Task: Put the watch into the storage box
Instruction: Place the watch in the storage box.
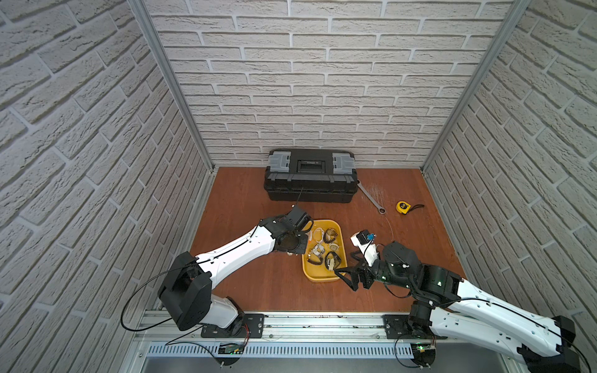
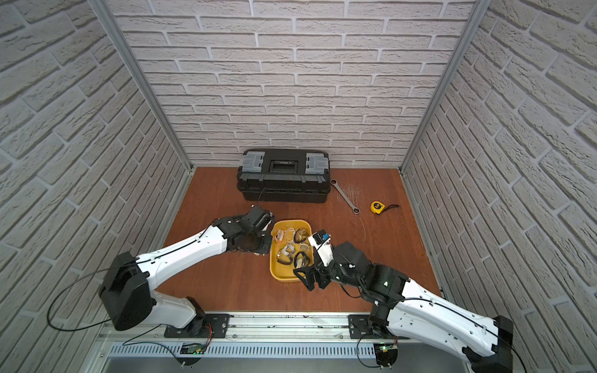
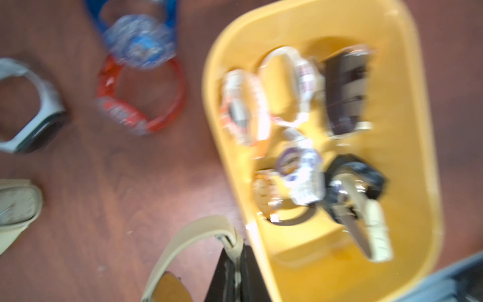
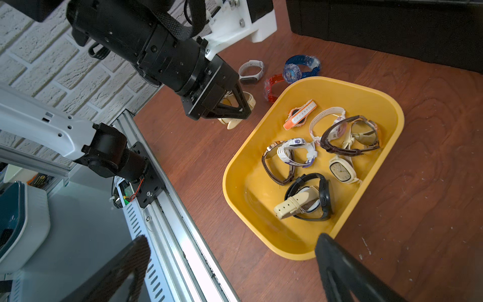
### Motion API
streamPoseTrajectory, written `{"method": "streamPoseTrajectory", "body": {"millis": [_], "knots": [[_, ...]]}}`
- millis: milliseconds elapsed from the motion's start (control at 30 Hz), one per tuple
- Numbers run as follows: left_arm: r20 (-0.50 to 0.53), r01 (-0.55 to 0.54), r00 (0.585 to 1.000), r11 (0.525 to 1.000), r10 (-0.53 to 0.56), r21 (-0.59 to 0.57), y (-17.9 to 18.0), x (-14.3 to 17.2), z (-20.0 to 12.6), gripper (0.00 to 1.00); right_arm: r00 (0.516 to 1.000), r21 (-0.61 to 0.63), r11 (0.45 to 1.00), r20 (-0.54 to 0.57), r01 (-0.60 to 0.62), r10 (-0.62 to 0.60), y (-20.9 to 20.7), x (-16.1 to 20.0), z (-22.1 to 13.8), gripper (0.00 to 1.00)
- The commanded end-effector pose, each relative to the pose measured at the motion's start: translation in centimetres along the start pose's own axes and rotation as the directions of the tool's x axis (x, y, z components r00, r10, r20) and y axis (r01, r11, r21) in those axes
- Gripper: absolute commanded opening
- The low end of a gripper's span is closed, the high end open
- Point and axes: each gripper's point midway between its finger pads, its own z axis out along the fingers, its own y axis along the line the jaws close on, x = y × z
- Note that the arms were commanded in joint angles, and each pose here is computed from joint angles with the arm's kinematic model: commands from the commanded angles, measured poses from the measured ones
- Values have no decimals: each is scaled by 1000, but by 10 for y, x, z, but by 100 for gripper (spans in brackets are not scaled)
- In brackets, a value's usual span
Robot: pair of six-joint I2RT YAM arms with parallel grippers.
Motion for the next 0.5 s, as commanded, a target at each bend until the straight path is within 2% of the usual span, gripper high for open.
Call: {"method": "streamPoseTrajectory", "body": {"millis": [0, 233, 467], "knots": [[-70, -38, 997, 999, 41, 36, -25, 8, 7, 3, 999, 24, 1000, 30, -16, 15, -5, -2, -9, 100], [-138, -91, 985, 993, 101, 73, -66, 22, 30, 3, 994, 40, 999, 101, -33, 29, -12, -4, -27, 100], [-198, -102, 974, 993, 112, 60, -75, 41, 52, 3, 994, 43, 998, 106, -36, 31, -14, 0, -31, 100]]}}
